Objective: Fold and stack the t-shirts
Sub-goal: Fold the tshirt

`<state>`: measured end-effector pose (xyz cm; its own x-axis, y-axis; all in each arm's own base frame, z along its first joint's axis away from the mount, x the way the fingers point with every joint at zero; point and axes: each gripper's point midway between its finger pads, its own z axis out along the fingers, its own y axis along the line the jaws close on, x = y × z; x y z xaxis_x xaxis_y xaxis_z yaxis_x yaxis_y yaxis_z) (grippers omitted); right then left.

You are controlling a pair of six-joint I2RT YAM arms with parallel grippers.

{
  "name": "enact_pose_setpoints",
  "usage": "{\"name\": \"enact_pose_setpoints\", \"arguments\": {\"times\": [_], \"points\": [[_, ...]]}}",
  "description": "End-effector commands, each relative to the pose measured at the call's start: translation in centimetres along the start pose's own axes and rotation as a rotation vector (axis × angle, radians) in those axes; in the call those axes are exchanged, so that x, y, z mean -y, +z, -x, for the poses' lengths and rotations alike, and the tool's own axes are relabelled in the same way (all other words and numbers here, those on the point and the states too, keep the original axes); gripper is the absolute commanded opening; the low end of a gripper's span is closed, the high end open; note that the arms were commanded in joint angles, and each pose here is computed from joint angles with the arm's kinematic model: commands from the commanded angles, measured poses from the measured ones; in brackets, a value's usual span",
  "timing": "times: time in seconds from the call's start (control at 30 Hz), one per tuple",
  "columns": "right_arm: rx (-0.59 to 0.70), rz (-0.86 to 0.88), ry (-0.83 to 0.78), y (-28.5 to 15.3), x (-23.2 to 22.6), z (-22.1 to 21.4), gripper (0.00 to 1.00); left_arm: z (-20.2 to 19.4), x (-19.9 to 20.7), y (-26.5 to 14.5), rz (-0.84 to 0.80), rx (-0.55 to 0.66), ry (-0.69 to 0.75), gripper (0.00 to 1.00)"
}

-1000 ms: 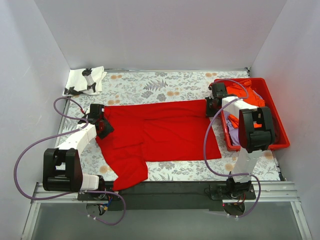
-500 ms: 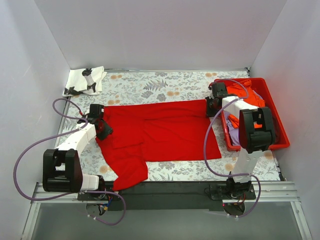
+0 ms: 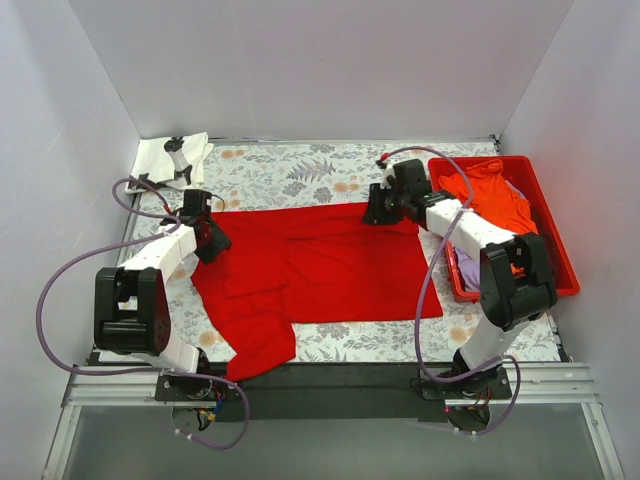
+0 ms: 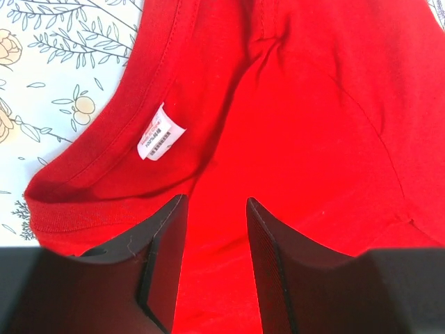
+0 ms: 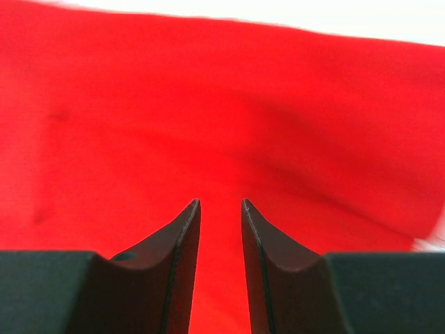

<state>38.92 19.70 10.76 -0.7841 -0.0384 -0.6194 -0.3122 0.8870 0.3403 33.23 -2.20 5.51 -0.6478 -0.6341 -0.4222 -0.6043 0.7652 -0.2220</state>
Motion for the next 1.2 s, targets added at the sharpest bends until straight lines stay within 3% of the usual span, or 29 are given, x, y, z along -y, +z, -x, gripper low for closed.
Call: {"name": "enact_pose_setpoints", "arguments": {"times": [0.0,0.2,0.43,0.83,1.17], "points": [[0.04,0.261,0.046,0.5,-7.9,0.2,0.37,0.1,0.1,-0.6,-0.019,0.007,0.005,0.38],[-0.014,0.418,0.105,3.2,-16.1,-3.0,0.39,-2.1,-2.4,-1.9,0.0,-0.001,0.003,0.38],[-0.136,0.475,0.155,5.7,-20.2,-7.6,0.39,-5.0,-4.6,-2.0,0.011,-0.039,-0.001,0.38],[-0.261,0.499,0.261,7.7,-22.7,-13.3,0.39,-6.7,-4.7,-1.5,-0.024,-0.087,0.007,0.36],[-0.306,0.503,0.282,8.5,-22.5,-14.8,0.36,-7.1,-4.3,-1.5,-0.049,-0.103,0.011,0.29]]}}
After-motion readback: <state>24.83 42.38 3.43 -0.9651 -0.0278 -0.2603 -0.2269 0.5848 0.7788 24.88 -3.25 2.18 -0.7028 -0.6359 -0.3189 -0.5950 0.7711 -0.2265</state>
